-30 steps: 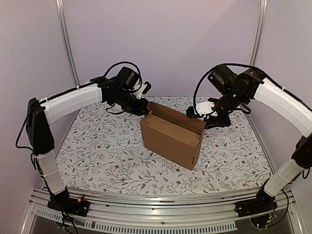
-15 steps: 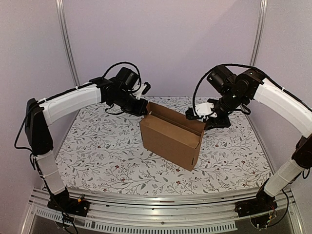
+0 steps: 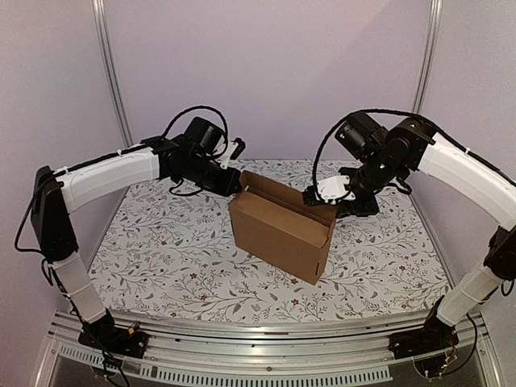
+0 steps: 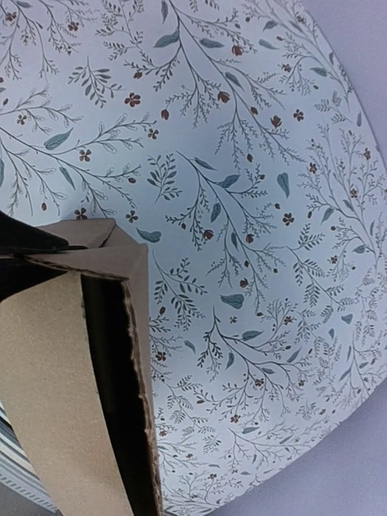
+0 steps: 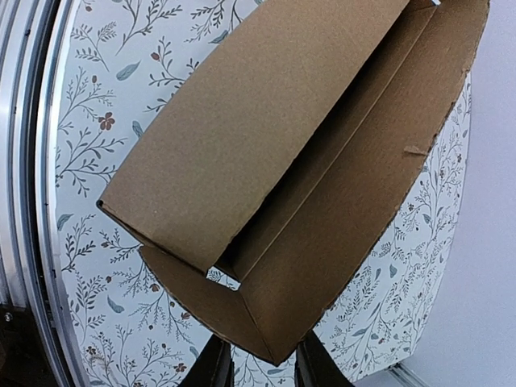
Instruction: Fold the paper box
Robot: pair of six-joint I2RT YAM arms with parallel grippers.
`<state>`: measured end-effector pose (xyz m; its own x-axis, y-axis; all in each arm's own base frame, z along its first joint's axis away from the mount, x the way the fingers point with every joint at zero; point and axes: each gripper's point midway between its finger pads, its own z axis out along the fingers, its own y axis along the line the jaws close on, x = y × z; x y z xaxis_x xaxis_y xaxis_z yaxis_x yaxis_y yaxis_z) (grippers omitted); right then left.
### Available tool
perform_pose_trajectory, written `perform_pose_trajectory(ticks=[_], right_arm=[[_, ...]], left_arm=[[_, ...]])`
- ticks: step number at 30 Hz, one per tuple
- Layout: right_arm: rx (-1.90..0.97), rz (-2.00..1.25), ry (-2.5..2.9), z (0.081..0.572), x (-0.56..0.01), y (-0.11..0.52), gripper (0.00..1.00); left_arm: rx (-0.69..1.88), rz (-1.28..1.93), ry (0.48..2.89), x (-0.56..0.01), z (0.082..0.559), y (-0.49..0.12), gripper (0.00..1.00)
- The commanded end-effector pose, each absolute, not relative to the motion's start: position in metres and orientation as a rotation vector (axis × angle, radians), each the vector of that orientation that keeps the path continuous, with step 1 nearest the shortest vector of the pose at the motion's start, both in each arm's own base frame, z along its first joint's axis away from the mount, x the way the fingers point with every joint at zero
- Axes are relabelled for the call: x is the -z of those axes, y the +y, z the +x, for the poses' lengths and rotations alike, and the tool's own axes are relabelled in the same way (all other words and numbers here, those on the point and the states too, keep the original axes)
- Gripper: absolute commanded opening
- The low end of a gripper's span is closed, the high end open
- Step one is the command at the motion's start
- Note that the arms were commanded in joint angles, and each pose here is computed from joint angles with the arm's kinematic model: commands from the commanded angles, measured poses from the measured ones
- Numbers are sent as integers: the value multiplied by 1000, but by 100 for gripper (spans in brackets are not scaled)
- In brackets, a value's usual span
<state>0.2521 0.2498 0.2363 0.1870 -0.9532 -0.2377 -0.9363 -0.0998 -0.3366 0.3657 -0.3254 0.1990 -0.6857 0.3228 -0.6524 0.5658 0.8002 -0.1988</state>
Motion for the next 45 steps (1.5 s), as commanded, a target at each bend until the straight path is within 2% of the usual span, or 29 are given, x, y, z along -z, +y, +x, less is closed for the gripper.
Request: perform_pose_trajectory(ticks=[1, 25, 45], right_arm=[[101, -2068, 1772, 245, -235, 250, 26], [364, -2139, 1698, 230, -219, 263, 26], [417, -2120, 1690, 234, -222, 260, 25]], left_arm=[[500, 694, 2423, -175, 345, -318, 0], [527, 719, 2304, -172, 338, -314, 0], [537, 733, 2268, -189, 341, -318, 2]])
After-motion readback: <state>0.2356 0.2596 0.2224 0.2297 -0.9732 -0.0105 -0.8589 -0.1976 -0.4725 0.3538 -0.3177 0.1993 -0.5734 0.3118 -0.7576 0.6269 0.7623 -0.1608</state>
